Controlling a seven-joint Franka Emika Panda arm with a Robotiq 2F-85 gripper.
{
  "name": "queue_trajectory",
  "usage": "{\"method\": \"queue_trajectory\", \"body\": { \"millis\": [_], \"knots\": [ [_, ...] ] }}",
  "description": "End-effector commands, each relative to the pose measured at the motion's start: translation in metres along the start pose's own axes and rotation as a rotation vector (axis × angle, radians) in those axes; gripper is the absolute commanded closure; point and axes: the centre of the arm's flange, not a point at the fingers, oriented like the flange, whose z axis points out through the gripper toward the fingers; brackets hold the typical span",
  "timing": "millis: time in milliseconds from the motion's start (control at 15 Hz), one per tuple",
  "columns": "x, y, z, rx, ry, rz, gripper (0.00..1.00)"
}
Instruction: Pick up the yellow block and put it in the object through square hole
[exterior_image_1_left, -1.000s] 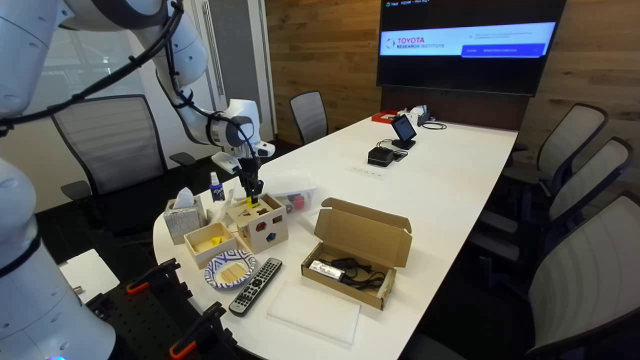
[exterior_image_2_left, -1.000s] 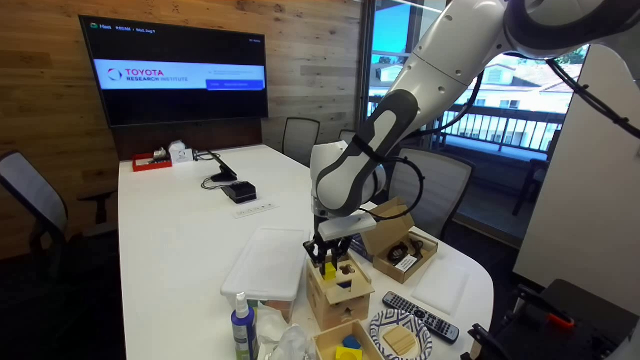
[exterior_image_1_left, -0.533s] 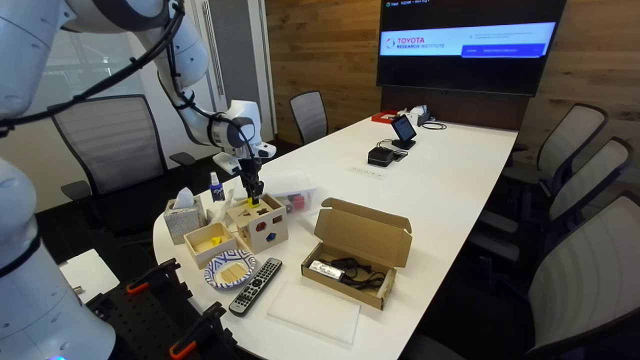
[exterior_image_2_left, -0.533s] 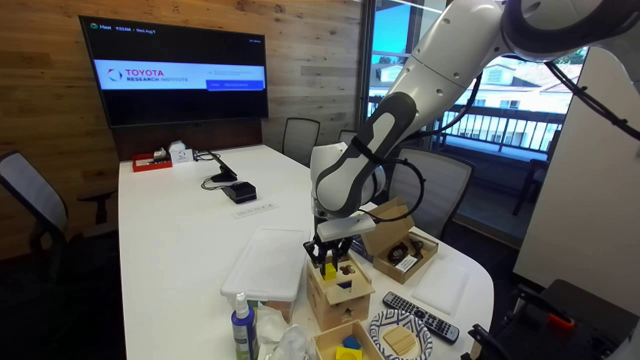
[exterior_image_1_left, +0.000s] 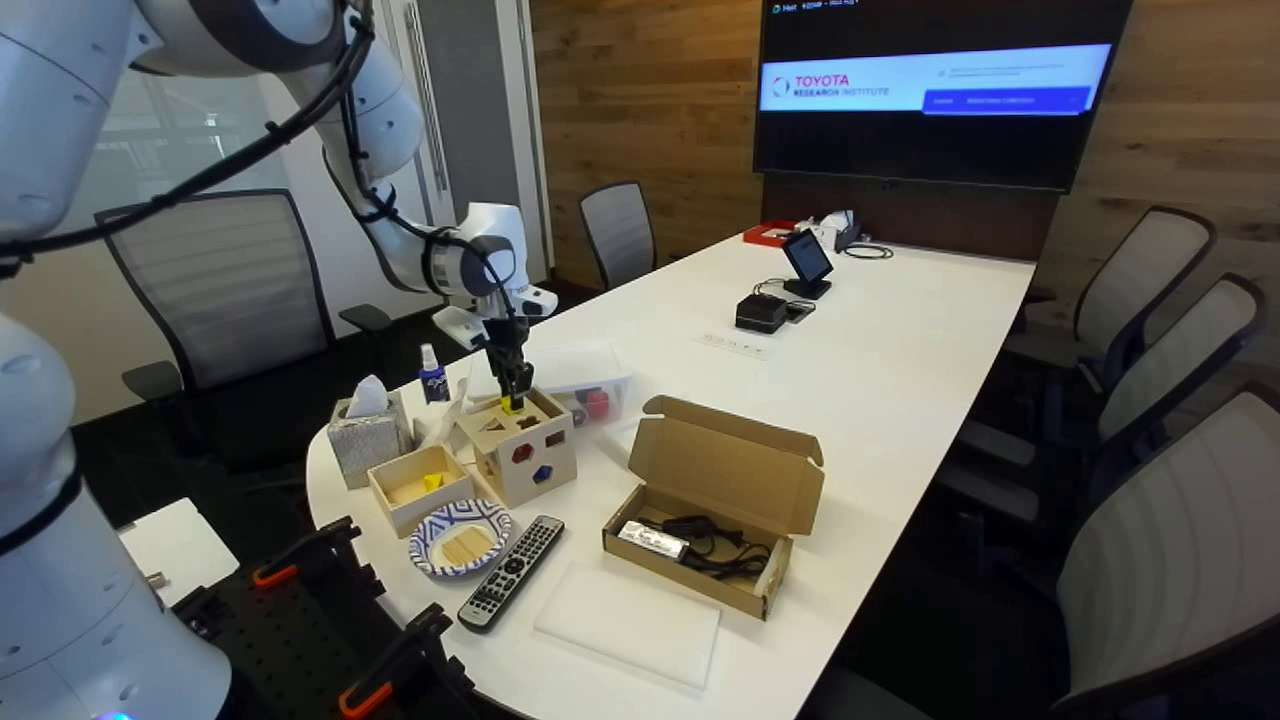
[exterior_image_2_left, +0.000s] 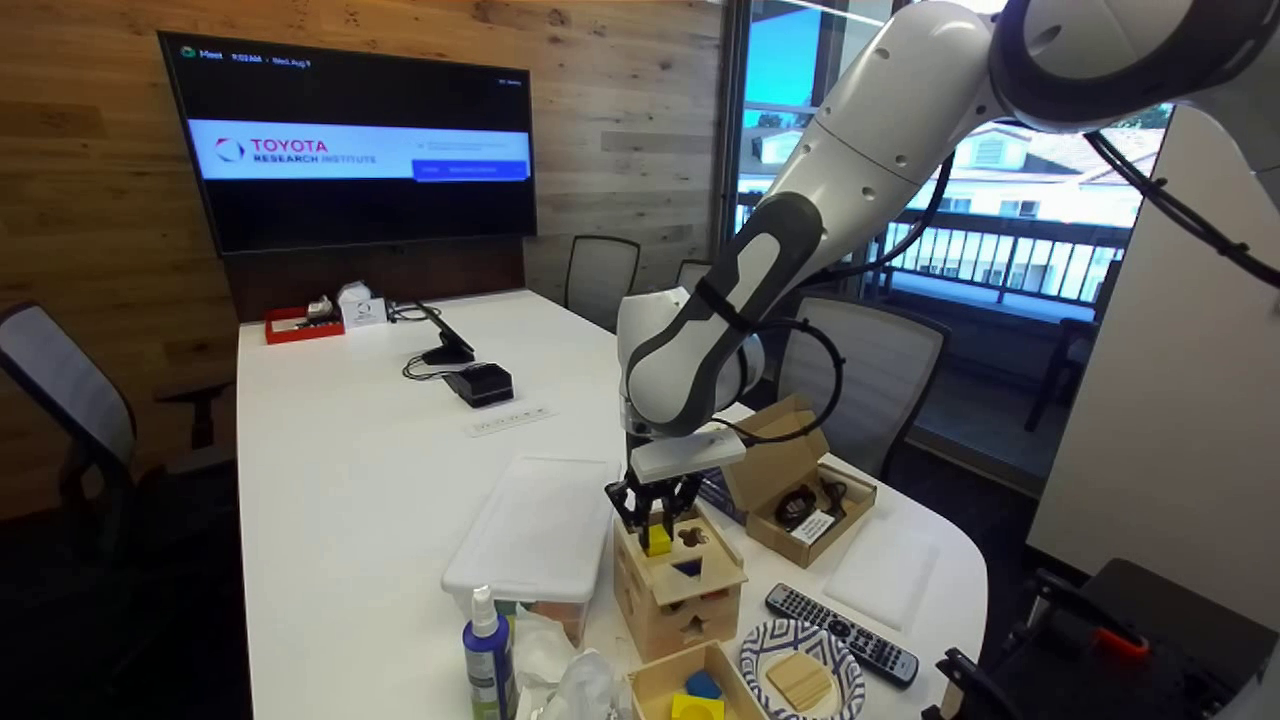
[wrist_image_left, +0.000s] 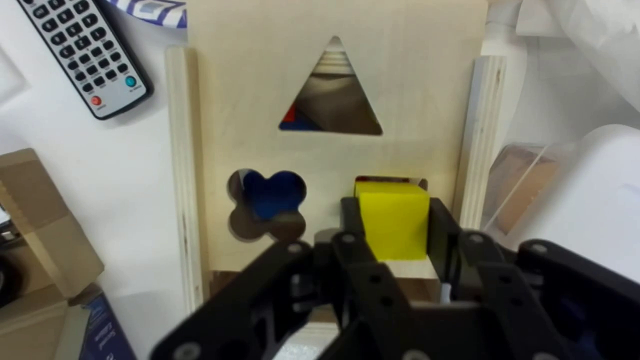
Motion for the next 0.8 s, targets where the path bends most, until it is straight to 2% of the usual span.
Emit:
{"method": "queue_trajectory", "body": {
  "millis": [0,200,333,733],
  "knots": [
    [0.006,-0.008,-0.005,-0.008,-0.012,0.016,0.34],
    [0.005,-0.007,-0.007,-0.005,-0.012,0.012,0.1],
    [0.004,-0.008,-0.011,-0.005,-0.009,0.011,0.0],
    [-0.005,-0.011,-0.037,0.005,0.004,-0.018,0.0]
  ]
}}
